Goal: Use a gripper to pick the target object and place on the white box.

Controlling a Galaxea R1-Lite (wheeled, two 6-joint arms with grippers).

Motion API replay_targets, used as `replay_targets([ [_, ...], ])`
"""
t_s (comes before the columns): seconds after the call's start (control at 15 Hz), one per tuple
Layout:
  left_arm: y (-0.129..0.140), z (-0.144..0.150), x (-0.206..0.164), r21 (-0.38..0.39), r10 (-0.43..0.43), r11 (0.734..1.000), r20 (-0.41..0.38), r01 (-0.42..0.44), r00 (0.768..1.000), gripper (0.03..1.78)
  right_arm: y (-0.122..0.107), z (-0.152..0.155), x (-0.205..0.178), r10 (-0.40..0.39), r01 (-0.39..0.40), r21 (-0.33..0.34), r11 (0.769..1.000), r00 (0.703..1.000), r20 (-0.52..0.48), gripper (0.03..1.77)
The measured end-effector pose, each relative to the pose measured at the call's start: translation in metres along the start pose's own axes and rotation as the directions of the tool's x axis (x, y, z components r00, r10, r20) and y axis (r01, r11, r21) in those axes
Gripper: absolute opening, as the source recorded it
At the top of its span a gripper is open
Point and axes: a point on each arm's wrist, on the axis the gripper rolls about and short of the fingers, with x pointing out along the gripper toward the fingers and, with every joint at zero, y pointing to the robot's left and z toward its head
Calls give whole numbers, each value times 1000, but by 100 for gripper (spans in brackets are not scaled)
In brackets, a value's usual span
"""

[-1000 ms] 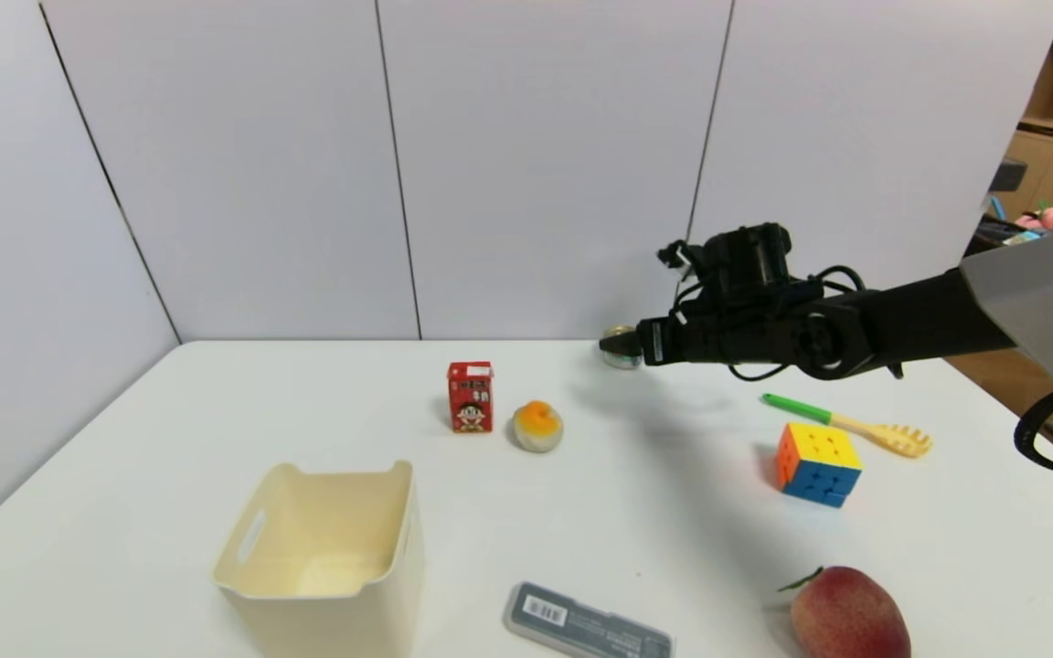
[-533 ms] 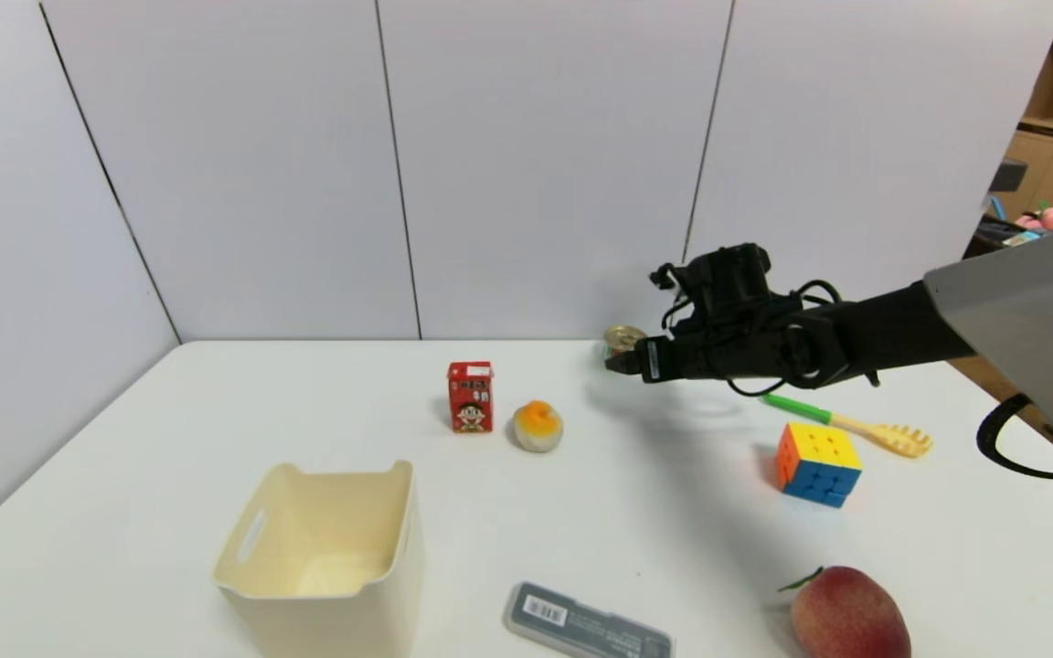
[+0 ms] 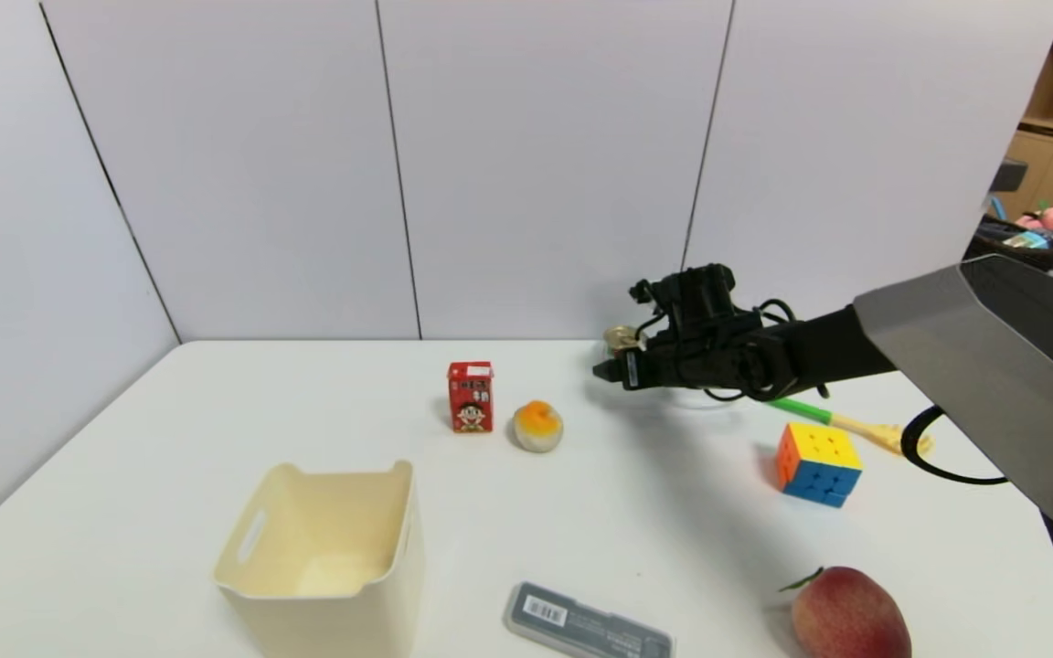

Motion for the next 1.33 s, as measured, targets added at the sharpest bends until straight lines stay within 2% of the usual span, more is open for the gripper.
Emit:
replay_targets([
  [0.53, 0, 0, 0, 0, 0, 1000, 0, 0, 1000, 169, -8, -1, 29, -35, 32, 60, 998, 998, 51, 170],
  [1.33, 0, 0, 0, 0, 0, 1000, 0, 0, 1000, 169, -12, 3, 39, -63, 57, 75, 996, 994, 84, 170],
])
